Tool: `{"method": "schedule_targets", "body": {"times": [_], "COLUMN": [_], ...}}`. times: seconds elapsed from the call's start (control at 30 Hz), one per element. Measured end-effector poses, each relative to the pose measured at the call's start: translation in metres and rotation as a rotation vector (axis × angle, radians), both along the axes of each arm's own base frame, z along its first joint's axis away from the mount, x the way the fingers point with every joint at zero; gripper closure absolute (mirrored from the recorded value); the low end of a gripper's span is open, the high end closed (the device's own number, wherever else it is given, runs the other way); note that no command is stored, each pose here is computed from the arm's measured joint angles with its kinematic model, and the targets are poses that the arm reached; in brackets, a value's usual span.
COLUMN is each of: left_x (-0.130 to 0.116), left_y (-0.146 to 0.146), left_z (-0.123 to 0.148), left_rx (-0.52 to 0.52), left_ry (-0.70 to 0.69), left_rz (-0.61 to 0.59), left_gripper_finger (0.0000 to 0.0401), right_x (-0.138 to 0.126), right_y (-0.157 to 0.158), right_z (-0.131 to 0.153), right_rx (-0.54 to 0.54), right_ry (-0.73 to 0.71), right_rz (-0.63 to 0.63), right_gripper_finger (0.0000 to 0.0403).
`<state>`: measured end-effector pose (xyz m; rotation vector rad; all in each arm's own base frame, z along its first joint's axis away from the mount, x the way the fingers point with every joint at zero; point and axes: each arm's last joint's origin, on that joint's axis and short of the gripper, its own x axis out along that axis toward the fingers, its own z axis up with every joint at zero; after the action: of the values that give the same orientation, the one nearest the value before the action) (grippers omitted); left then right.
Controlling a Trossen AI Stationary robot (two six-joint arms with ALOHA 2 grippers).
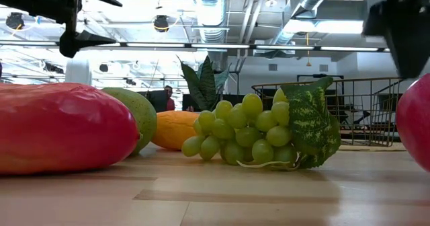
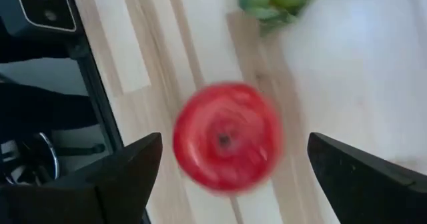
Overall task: Build produce basket
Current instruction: Put the red apple into the wire basket
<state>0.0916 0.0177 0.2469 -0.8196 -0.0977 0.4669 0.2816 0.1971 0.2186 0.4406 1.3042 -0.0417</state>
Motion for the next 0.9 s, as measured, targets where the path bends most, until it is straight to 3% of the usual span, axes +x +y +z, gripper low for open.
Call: {"method": "schedule_targets", "body": {"times": [0.27, 0.63, 0.9], "left_x": [0.0, 0.0, 0.0], "left_y": [0.0, 0.0, 0.0], "left_z": [-0.001, -0.001, -0.001], "left_rx": [-0.003, -0.002, 0.012], "left_ry": [0.006, 0.006, 0.013], "left_rz": [-0.011, -0.014, -0.014], "left_gripper_finger": [0.0017, 0.0017, 0.0017], "right_x": [0.003, 0.003, 0.0], "right_y": [0.012, 0.022, 0.019], "right_z": [-0.026, -0.041, -0.036], "right_rx": [-0.027, -0.043, -0.05], "right_ry": [0.064, 0.085, 0.096], "right_rz": [-0.011, 0.008, 0.007], "right_gripper_finger": [0.0004, 0.0009, 0.0069]}}
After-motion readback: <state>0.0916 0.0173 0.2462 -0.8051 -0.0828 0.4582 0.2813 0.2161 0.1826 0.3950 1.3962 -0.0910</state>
